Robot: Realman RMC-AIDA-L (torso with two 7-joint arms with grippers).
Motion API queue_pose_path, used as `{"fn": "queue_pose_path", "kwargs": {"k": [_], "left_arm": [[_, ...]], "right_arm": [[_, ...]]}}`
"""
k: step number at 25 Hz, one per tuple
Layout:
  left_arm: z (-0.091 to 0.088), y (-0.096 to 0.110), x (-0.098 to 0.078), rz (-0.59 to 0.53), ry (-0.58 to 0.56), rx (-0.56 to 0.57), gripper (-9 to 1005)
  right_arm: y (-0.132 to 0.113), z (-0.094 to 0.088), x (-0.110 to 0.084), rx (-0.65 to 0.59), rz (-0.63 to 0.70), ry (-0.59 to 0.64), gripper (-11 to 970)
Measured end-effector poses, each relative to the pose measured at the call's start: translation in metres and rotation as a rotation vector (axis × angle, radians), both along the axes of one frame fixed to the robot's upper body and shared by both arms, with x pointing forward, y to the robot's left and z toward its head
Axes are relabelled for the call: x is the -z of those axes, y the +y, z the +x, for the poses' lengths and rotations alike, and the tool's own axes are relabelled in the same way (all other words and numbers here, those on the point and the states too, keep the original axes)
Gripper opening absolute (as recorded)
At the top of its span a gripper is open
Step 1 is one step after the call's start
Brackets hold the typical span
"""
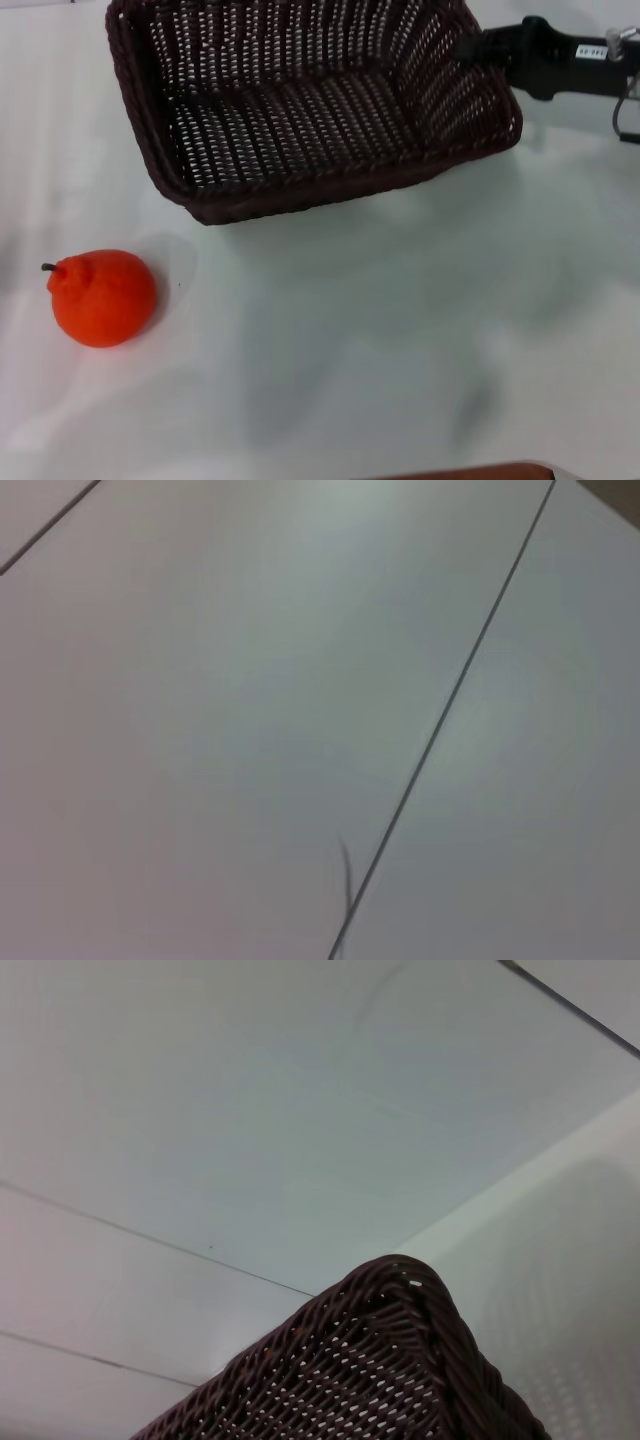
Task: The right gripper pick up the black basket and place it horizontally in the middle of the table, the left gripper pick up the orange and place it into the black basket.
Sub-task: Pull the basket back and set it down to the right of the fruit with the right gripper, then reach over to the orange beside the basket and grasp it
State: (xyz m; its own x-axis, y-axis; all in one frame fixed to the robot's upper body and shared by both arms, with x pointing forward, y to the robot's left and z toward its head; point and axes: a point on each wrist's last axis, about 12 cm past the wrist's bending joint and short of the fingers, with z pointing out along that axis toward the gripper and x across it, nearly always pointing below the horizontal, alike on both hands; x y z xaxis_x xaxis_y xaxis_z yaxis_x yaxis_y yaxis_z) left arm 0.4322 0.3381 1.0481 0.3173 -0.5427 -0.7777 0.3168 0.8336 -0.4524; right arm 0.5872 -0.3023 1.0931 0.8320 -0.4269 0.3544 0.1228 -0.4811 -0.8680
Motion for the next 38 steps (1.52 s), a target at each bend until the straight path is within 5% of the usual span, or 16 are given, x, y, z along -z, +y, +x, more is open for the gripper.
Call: {"fn": "queue_pose_path", "kwargs": {"k": [8,18,32,38], "left_arm": [[0.004,0.002,0.002,0.005,0.029,-0.010,603],[0.008,0.004,0.001,0.013,0.039,-0.013,594],[0.007,0.006,0.002,0.016,0.042,-0.018,582],[0.002,0.015,0.000,0.037,0.077,0.055,576]], "right_arm": [[0.008,-0.015,0.024,0.067,0.051,0.068,203],[0.009,-0.019,0.028,0.085,0.072,0.077,202],[0.007,-0.021,0.028,0.097,0.105,0.072,479],[-0.022,-0.012,0.015,0.188,0.066,-0.020,730]]}}
